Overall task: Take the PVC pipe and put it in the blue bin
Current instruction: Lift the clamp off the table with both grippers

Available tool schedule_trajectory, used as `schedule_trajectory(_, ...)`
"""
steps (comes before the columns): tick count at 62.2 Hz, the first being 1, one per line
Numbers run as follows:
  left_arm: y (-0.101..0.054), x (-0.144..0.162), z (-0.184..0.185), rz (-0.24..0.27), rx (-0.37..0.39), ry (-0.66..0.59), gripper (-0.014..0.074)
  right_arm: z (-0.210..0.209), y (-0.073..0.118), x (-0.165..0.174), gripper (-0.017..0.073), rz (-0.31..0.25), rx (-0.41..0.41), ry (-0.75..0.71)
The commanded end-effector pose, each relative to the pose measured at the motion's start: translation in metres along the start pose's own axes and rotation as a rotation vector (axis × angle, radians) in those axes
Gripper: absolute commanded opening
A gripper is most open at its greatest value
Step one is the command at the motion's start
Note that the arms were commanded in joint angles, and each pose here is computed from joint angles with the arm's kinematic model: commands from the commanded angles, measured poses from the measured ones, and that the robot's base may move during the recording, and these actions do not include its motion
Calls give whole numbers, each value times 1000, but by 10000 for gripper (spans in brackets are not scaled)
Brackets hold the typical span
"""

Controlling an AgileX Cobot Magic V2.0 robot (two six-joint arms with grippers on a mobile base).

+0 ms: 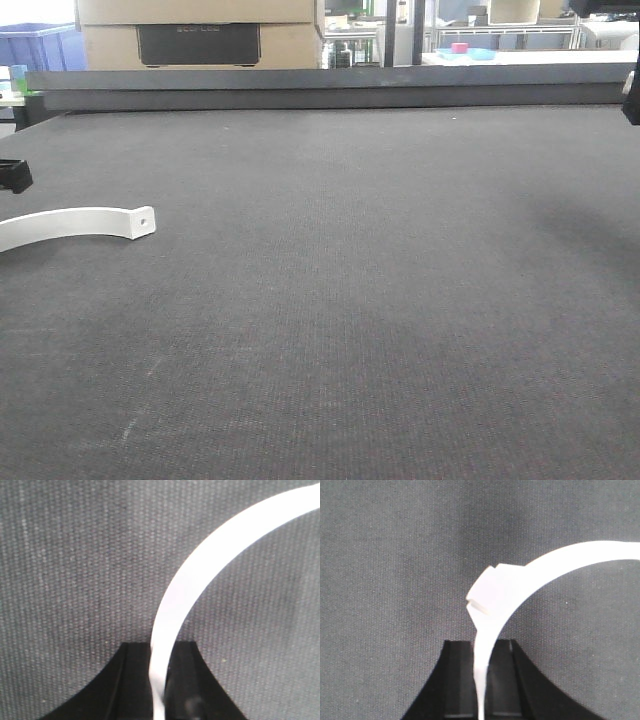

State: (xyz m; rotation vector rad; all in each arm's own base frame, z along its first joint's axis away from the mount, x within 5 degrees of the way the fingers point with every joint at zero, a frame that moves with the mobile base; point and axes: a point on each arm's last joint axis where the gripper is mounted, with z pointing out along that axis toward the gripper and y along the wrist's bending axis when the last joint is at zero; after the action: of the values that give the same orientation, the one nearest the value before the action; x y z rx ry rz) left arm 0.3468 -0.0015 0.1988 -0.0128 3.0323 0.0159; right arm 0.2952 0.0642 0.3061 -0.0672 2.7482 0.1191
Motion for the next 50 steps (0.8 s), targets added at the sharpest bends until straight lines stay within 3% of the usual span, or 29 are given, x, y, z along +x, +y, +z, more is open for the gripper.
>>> schedule_trajectory(1, -1, 2, -1, -23, 22, 45, -111, -4, -1, 1, -161, -16, 8, -18)
schedule_trajectory(14, -4, 6, -44, -40, 57, -49, -111, -35, 0, 9, -161, -5, -21, -76)
schedule_trajectory(21, -5, 15, -84, -47, 78, -190, -111, -62, -2, 15, -161, -11, -29, -174)
schedule_trajectory(34, -5, 41, -164, -57, 115, -564, -111, -111, -3, 18, -161, -21, -59, -478)
schedule_trajectory(50, -2, 89, -213, -54, 118, -917, -111, -130, -5, 31, -161, -28, -86, -656)
